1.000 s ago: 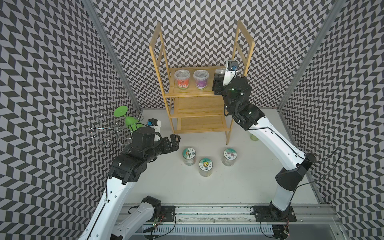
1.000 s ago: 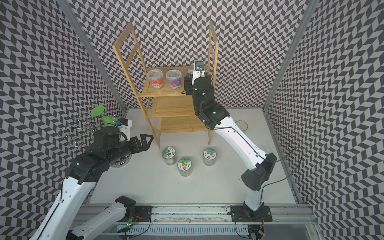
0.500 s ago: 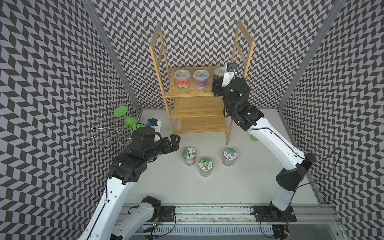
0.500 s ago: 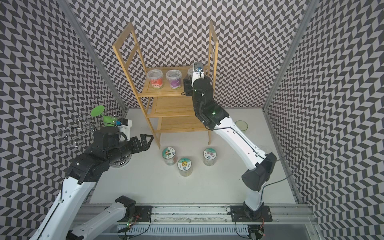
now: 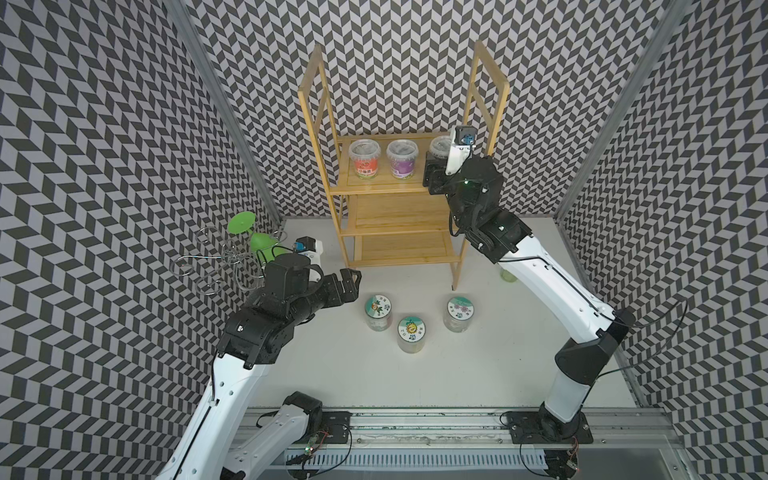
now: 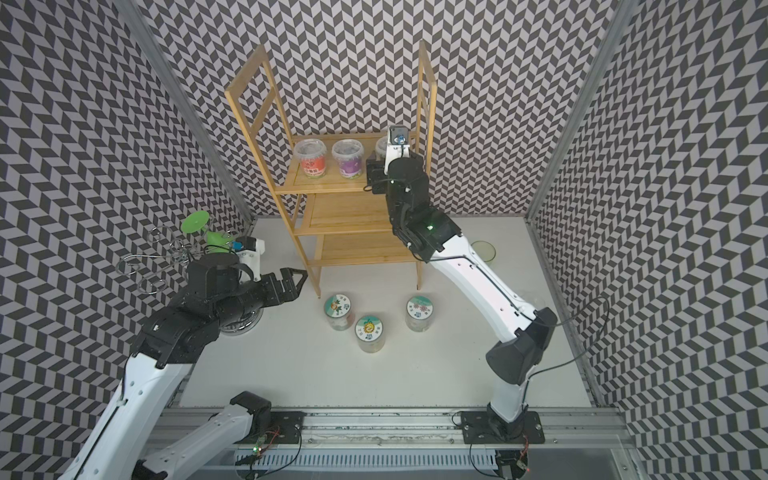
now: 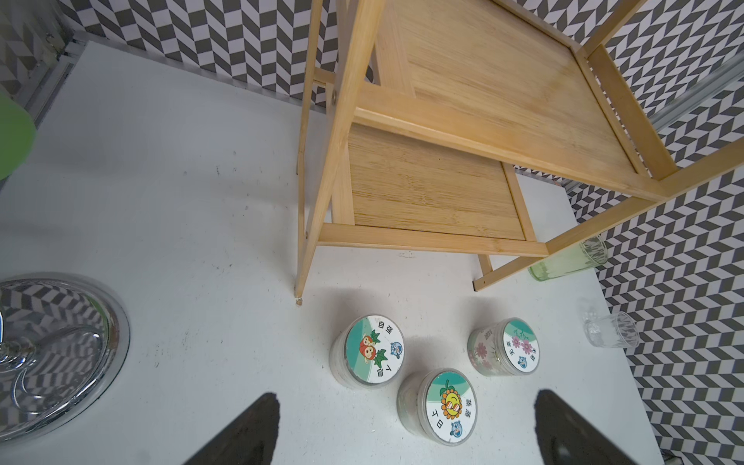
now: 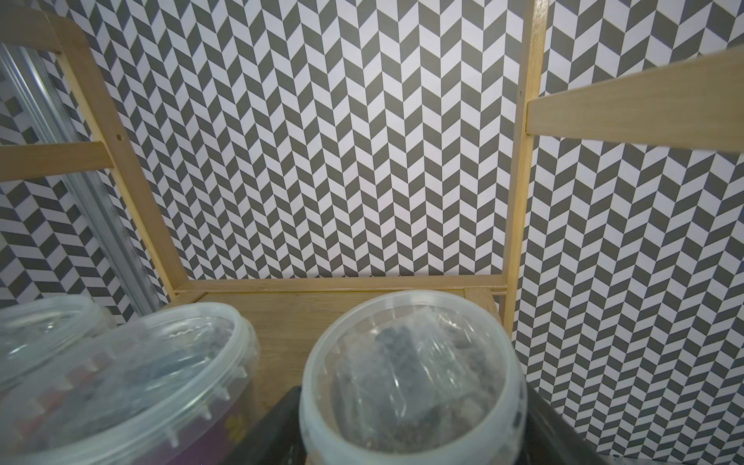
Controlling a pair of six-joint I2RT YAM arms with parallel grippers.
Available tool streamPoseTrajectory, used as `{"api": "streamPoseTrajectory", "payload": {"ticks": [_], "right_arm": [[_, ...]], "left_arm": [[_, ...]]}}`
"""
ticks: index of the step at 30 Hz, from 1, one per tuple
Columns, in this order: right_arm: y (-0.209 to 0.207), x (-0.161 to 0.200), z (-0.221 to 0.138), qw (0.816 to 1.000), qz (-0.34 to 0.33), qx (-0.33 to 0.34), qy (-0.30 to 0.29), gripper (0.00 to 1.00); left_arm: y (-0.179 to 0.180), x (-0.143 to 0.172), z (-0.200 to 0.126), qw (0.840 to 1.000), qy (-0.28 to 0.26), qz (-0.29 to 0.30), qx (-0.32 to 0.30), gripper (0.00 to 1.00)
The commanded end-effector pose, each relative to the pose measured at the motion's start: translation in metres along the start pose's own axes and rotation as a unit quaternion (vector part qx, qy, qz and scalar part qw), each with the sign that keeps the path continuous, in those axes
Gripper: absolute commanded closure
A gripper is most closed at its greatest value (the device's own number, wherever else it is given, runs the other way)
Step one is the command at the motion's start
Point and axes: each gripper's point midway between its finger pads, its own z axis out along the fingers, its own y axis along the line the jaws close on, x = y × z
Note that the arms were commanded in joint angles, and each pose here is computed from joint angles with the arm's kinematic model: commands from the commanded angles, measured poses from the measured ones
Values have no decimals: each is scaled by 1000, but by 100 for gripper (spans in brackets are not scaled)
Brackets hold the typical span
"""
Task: Place the seed container on the shelf
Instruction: Place the seed jar on the shelf.
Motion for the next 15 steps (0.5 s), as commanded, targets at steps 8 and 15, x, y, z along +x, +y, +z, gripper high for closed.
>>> {"api": "streamPoseTrajectory", "payload": {"ticks": [8, 15], "right_arm": [[-5, -7, -14, 1000, 9, -3, 3, 21], [-2, -7, -19, 1000, 7, -16, 6, 19]], "left_arm": [[-2, -5, -1, 1000, -13, 11, 4, 1], [-3, -5, -2, 1000, -14, 13, 6, 0]]}}
